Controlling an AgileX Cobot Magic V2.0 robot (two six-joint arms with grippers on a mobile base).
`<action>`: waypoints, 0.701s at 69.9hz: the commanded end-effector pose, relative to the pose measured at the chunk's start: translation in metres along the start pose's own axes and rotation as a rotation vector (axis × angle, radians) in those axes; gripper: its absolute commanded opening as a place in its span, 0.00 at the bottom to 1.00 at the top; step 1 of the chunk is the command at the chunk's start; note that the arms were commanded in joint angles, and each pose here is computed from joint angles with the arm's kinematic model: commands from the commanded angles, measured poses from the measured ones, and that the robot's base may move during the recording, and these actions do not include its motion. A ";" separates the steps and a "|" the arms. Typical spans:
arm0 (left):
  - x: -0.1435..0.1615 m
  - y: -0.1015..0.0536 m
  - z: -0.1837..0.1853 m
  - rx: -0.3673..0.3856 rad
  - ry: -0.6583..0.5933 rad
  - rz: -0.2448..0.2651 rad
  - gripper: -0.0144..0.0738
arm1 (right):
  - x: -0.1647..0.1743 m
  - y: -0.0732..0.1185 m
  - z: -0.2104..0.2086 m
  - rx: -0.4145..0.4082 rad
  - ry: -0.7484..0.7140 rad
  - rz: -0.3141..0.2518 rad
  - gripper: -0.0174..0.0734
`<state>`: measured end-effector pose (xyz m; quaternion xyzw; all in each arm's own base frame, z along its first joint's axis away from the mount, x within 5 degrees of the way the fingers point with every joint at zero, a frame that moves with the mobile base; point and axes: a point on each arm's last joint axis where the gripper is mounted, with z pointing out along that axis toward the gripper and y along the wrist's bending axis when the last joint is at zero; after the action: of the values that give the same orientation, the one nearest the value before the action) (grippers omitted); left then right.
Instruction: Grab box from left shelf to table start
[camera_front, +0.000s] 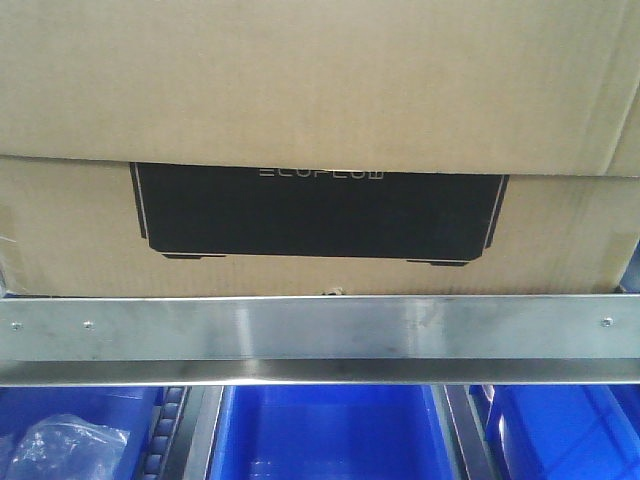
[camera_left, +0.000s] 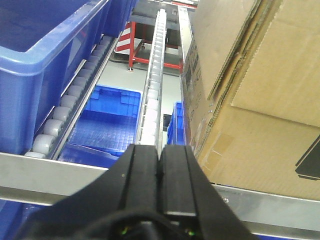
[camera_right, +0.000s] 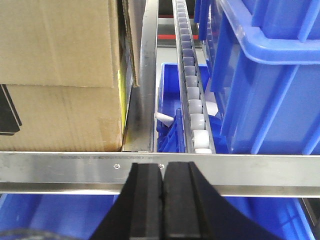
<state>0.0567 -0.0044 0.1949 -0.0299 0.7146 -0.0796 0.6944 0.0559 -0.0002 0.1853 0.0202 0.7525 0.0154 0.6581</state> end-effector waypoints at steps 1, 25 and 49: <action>-0.010 -0.001 -0.002 0.018 -0.105 -0.011 0.05 | -0.015 0.001 -0.003 -0.006 -0.118 -0.006 0.25; -0.010 -0.001 -0.002 0.018 -0.105 -0.013 0.05 | -0.015 0.001 -0.003 -0.006 -0.118 -0.006 0.25; -0.019 -0.002 -0.003 0.026 -0.207 -0.014 0.05 | -0.015 0.001 -0.003 -0.006 -0.118 -0.006 0.25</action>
<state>0.0567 -0.0039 0.2001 -0.0307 0.6943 -0.0802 0.7145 0.0559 -0.0002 0.1853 0.0202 0.7525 0.0154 0.6581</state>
